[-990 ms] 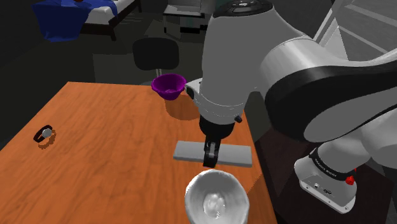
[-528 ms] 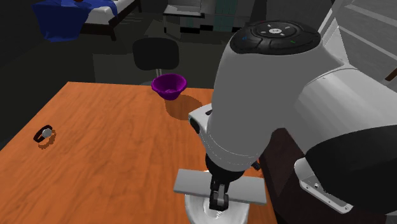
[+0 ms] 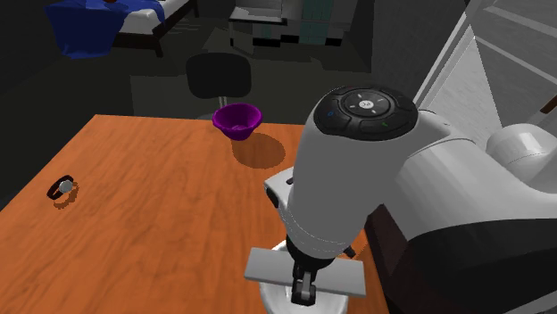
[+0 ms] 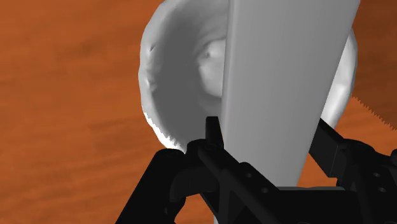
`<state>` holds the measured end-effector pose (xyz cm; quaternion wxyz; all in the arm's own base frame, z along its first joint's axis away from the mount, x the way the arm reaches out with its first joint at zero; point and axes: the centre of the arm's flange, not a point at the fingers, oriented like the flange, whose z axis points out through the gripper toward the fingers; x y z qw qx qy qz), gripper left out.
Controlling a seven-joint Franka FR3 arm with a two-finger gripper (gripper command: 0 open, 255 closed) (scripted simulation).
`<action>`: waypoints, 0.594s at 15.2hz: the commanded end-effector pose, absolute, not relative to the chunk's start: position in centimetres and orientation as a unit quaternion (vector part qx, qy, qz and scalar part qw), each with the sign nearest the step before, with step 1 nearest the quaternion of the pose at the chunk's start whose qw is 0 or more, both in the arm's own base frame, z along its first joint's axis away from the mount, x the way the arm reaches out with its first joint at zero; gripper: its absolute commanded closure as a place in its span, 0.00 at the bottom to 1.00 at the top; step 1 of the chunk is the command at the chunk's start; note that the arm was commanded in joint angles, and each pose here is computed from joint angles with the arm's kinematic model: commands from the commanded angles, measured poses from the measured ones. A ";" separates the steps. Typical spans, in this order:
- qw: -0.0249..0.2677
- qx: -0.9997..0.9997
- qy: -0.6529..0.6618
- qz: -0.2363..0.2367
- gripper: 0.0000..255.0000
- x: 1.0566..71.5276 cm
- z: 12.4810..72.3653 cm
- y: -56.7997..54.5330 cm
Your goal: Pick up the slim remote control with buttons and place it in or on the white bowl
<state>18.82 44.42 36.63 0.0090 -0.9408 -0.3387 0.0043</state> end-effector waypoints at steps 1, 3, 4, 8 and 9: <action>0.009 -0.941 -0.339 0.004 1.00 18.7 35.6 44.5; 0.009 -0.941 -0.339 0.004 1.00 18.7 34.5 44.5; 0.009 -0.941 -0.339 0.004 1.00 18.7 33.8 44.5; 0.009 -0.941 -0.339 0.004 1.00 18.7 33.8 44.5; 0.009 -0.941 -0.339 0.004 1.00 18.7 33.8 44.5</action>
